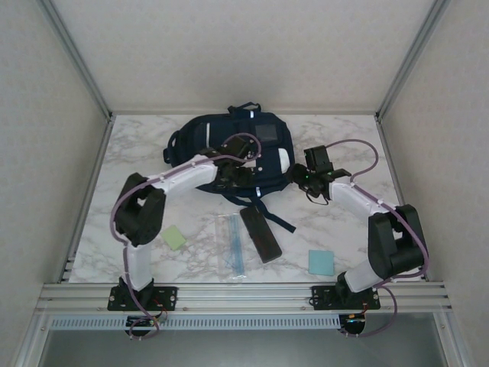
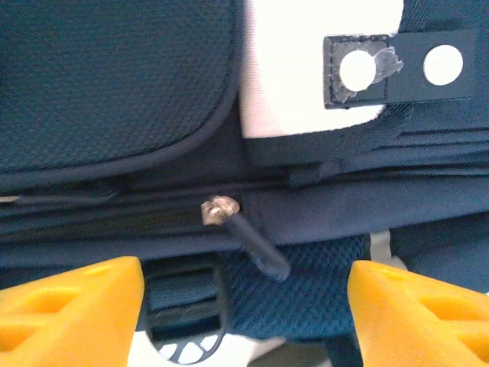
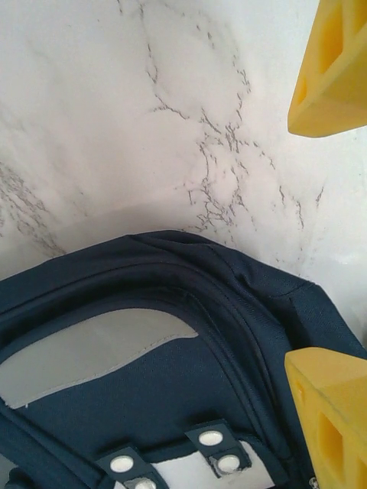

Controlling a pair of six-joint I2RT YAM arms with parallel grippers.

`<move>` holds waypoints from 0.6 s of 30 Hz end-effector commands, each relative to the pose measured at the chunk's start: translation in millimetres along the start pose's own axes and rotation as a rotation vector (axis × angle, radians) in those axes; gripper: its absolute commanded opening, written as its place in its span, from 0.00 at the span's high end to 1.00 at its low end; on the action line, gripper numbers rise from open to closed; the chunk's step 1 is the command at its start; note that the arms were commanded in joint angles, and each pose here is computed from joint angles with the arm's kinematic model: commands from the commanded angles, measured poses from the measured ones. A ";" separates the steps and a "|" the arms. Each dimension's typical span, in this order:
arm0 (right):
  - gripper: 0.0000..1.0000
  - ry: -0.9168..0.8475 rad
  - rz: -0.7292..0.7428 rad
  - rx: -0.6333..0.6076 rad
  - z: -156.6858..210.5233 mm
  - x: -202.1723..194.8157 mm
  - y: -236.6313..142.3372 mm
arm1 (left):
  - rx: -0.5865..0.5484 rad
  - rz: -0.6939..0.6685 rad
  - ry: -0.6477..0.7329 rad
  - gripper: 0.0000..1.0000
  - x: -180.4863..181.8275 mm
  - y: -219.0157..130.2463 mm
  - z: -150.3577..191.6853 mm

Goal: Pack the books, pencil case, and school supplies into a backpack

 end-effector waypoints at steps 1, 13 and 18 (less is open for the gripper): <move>0.26 0.029 -0.042 -0.002 2.7 2.6 6.3 | -0.004 -0.155 0.040 0.32 7.4 9.9 2.0; 0.26 -0.005 -0.086 0.008 13.4 0.1 -5.7 | -0.017 -0.247 0.037 0.59 14.3 39.1 -7.0; 0.26 -0.020 -0.087 -0.006 12.1 0.2 -15.0 | -0.018 -0.269 0.051 0.70 19.2 38.5 -15.4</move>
Point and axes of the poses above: each hand's point on the last joint's axis, 136 mm out from that joint toward the fingers, its own y axis out along the fingers, its own x axis along the line the jaws close on, z = x × y, the point moved 4 cm from there along -y, back along the fingers
